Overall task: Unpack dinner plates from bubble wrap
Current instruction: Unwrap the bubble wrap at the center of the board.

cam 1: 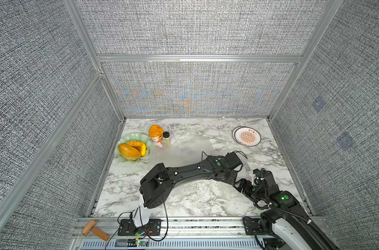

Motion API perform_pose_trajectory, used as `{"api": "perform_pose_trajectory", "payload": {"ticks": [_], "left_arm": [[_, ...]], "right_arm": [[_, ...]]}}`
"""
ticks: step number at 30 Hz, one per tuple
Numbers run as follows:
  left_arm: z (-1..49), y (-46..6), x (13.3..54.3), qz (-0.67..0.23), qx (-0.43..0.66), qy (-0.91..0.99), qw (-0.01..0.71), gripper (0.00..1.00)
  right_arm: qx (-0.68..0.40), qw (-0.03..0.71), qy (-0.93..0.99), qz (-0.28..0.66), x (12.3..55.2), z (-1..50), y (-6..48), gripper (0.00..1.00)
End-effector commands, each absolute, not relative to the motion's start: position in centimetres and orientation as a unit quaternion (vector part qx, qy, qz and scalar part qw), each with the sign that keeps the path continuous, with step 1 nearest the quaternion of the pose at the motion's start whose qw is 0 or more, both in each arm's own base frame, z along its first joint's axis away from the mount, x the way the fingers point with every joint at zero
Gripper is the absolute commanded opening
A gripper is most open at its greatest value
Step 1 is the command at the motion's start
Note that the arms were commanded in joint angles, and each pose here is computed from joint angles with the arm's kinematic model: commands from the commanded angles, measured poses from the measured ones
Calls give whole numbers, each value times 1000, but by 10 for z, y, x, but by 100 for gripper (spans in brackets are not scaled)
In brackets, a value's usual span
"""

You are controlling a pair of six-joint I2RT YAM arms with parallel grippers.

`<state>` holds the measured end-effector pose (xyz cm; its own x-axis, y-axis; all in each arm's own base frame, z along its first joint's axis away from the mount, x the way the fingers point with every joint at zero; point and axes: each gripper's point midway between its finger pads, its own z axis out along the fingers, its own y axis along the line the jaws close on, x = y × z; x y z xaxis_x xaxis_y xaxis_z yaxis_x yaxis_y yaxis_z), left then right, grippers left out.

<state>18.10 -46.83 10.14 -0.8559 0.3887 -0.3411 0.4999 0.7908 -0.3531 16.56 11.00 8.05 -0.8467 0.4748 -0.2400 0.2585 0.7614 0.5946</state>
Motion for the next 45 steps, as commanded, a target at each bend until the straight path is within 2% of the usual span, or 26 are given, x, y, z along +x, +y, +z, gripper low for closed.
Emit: {"api": "perform_pose_trajectory", "payload": {"ticks": [1,4,8,17,19,20,23,24,28,35,39,45], "left_arm": [[102,-484,174,-255,256,925,113,63],[94,-495,171,-265,261,923,99,63],[78,-490,179,-236,245,935,97,63],[49,-438,202,-176,189,961,100,62],[45,-429,205,-172,182,963,100,62],[43,-427,205,-171,179,964,98,62],[39,-422,205,-167,176,965,97,62],[37,-420,205,-166,175,966,97,62],[27,-415,205,-153,172,969,91,61],[15,-404,201,-138,169,972,85,61],[12,-402,200,-136,171,972,83,61],[9,-403,200,-136,173,972,81,60]], "right_arm": [[233,185,920,253,157,78,97,80],[236,170,925,245,153,64,96,80],[243,152,925,250,150,49,100,80],[243,182,917,259,173,50,105,78],[242,195,914,260,182,54,106,68],[242,200,913,261,186,56,107,57],[240,211,911,260,198,63,109,8],[240,217,911,256,201,66,109,2],[241,250,906,241,212,86,101,0],[293,330,886,139,212,120,47,0],[341,342,870,99,202,119,17,0],[414,322,848,78,193,96,-13,0]]}}
